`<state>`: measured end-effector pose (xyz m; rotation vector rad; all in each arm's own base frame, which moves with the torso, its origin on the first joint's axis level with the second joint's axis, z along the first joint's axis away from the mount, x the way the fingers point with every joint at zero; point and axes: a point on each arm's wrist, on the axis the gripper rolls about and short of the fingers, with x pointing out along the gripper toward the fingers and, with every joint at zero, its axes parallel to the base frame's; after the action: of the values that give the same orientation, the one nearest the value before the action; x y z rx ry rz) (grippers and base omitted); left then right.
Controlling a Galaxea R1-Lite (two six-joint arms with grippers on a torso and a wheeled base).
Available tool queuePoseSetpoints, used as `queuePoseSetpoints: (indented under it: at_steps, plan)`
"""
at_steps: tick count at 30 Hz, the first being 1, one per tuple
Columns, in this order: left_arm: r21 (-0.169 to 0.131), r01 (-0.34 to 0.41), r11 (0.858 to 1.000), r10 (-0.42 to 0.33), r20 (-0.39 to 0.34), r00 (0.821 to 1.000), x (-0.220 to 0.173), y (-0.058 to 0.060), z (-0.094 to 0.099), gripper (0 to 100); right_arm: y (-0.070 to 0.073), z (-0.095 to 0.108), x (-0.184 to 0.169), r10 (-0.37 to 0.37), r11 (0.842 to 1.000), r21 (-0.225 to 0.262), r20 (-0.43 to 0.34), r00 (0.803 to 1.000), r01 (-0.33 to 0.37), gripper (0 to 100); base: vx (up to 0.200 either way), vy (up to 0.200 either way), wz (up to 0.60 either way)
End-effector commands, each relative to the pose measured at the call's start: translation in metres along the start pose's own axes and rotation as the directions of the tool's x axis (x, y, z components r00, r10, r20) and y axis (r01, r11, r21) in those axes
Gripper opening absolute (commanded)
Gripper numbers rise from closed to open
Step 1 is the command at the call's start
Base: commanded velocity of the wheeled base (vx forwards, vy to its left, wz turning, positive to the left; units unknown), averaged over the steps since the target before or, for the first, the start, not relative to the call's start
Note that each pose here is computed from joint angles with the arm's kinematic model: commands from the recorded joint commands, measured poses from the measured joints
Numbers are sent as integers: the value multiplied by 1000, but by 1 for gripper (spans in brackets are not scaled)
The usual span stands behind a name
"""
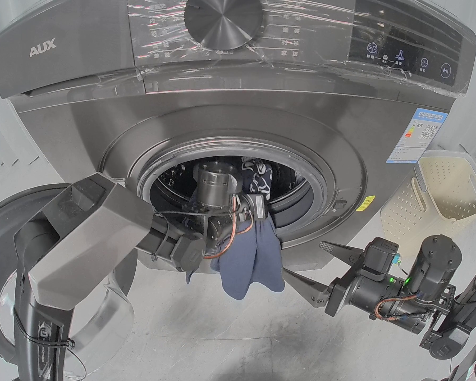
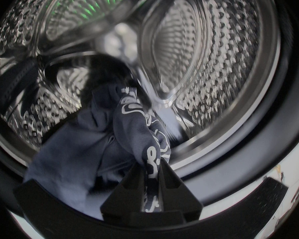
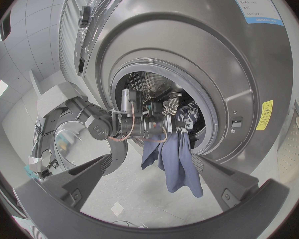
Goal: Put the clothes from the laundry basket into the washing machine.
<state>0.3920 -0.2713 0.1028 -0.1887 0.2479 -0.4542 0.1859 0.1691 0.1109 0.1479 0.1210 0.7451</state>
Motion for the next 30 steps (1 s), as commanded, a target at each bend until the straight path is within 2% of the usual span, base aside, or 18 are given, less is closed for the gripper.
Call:
queuePoseSetpoints:
  at_steps: [1, 5, 10, 11, 16, 19, 20, 22, 23, 24, 25, 26, 30]
  plan:
    - [-33, -52, 998, 57, 165, 985, 14, 14, 33, 0, 2, 1, 1, 8, 1000, 0, 7, 1000, -8, 100, 0, 0, 0]
    - [-54, -72, 996, 83, 256, 963, 27, 21, 49, 0, 2, 2, 0, 9, 1000, 0, 11, 1000, -9, 100, 0, 0, 0]
    - [-65, -73, 995, 89, 298, 950, 34, 23, 57, 0, 3, 2, 0, 11, 1000, -1, 20, 1000, -11, 100, 0, 0, 0]
    - [-65, -74, 995, 90, 300, 950, 34, 24, 58, 100, 3, 3, 0, 11, 1000, 0, 22, 1000, -11, 100, 0, 0, 0]
    - [-62, -82, 995, 96, 275, 957, 29, 24, 56, 100, 3, 2, 0, 12, 1000, -1, 18, 1000, -12, 100, 0, 0, 0]
    - [-42, -95, 995, 102, 200, 975, 16, 24, 51, 100, 3, 2, 0, 12, 1000, 0, 18, 1000, -12, 100, 0, 0, 0]
    - [-30, -96, 995, 99, 149, 984, 10, 22, 47, 100, 3, 2, 0, 12, 1000, -1, 18, 1000, -12, 100, 0, 0, 0]
    - [-26, -99, 995, 101, 126, 987, 8, 22, 44, 100, 3, 2, 0, 10, 1000, 0, 19, 1000, -10, 100, 0, 0, 0]
    - [-4, -111, 994, 111, 81, 990, 5, 23, 38, 100, 3, 2, 0, 12, 1000, 0, 17, 1000, -12, 100, 0, 0, 0]
    - [1, -112, 994, 111, 76, 991, 5, 24, 38, 100, 3, 2, 0, 12, 1000, 0, 17, 1000, -12, 100, 0, 0, 0]
    - [33, -118, 992, 116, 51, 992, 4, 25, 33, 100, 4, 2, 0, 15, 1000, 0, 16, 1000, -15, 100, 0, 0, 0]
    - [45, -120, 992, 118, 44, 992, 4, 25, 32, 100, 4, 1, 0, 16, 1000, 0, 16, 1000, -16, 100, 0, 0, 0]
    - [62, -128, 990, 128, 4, 992, 3, 27, 26, 100, 4, 1, 0, 16, 1000, 0, 16, 1000, -16, 100, 0, 0, 0]
